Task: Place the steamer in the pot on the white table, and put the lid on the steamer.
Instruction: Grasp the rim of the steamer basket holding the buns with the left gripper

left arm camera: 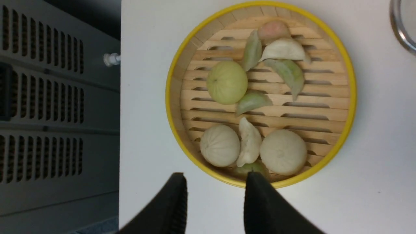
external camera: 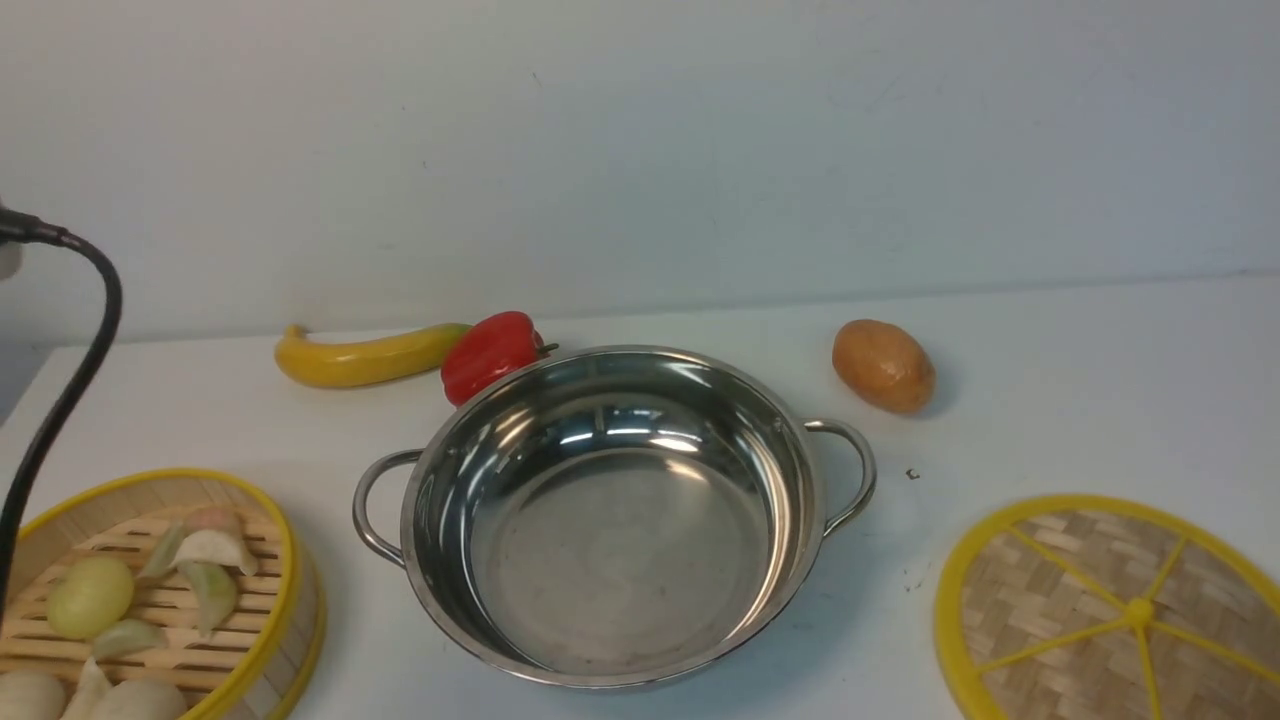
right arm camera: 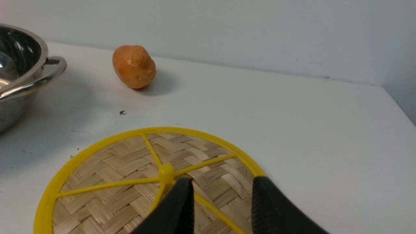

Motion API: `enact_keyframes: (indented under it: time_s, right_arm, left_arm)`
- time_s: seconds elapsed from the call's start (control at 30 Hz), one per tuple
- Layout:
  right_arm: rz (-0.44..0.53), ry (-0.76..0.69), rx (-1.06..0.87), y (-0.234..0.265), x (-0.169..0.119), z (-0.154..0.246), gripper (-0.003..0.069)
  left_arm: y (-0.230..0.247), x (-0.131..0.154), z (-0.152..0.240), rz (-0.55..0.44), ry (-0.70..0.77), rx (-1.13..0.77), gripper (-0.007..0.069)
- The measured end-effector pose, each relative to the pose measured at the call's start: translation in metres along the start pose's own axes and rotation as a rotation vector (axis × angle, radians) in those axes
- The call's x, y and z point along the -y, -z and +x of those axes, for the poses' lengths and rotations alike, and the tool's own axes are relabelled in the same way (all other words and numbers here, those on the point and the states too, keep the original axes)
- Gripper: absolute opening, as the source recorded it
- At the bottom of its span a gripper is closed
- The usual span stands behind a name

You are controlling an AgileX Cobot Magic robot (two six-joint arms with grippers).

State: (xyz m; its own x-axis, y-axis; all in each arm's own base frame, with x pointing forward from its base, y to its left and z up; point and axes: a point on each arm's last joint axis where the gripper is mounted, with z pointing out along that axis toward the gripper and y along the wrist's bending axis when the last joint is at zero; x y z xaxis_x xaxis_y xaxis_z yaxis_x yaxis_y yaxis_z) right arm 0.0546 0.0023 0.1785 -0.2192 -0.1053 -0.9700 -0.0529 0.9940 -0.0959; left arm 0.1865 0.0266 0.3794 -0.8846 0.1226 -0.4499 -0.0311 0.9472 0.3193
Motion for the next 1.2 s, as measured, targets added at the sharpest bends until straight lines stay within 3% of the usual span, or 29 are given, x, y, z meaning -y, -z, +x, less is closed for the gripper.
enact_keyframes:
  time_s: [0.33,0.43,0.57,0.67,1.2]
  right_arm:
    - [0.0,0.0,0.0,0.0,0.0,0.0,0.0241]
    - [0.0,0.0,0.0,0.0,0.0,0.0,0.0241]
    - [0.0,0.0,0.0,0.0,0.0,0.0,0.0241]
    - [0.0,0.0,0.0,0.0,0.0,0.0,0.0241]
    - [0.0,0.0,0.0,0.0,0.0,0.0,0.0241]
  left_arm:
    - [-0.016,0.003,-0.008,-0.003,0.038,-0.053,0.0238]
    - [-0.016,0.014,-0.008,0.107,0.071,-0.057,0.0238]
    - [-0.025,0.039,-0.017,0.362,-0.021,-0.066,0.0238]
    - [-0.045,0.05,-0.028,0.43,-0.084,-0.091,0.0238]
    - [-0.143,0.079,-0.049,0.462,-0.074,-0.286,0.0347]
